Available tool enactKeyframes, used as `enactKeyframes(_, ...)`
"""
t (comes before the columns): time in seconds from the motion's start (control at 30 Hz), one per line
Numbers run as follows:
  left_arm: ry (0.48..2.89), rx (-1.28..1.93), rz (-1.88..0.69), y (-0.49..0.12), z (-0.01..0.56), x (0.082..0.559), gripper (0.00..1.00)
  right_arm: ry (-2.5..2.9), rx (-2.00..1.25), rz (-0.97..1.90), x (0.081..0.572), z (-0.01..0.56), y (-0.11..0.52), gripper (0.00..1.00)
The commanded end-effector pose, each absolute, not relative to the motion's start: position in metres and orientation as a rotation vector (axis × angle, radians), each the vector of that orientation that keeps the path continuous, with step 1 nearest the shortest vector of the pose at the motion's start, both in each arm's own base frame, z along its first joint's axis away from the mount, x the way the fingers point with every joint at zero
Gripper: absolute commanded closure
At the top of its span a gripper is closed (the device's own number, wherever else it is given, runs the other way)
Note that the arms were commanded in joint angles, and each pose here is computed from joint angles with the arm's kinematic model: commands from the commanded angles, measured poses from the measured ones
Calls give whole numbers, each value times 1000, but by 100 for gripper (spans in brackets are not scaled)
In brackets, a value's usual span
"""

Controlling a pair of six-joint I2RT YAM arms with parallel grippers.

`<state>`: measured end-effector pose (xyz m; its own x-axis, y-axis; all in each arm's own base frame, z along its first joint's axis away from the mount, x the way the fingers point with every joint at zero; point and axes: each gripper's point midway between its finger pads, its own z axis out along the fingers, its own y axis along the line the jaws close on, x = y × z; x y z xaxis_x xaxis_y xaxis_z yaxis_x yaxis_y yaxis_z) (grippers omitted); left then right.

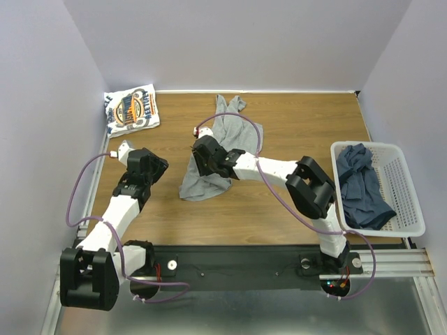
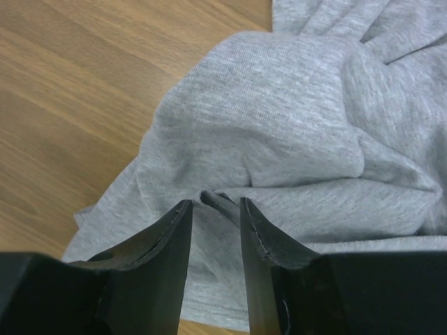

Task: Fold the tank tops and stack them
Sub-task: Flatten the tank top out

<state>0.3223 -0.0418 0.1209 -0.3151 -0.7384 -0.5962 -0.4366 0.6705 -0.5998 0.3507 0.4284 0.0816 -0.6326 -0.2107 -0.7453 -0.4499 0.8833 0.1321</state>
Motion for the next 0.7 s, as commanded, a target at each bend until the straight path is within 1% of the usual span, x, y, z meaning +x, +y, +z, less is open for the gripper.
enactKeyframes(0.0,1942,-877,-432,-42,126,325,43,2191,-492,442,359,101,448,60)
enactKeyframes(0.27,1956,-859,-468,-46,122,326,43,2218,-524,437,358,81,453,59)
enactKeyframes(0.53,1962,-857,-482,-48,119,326,43,2232,-497,459,340,89,446,59)
enactKeyframes(0.67,1966,-860,-490,-49,116,326,43,2250,-480,456,332,85,442,59)
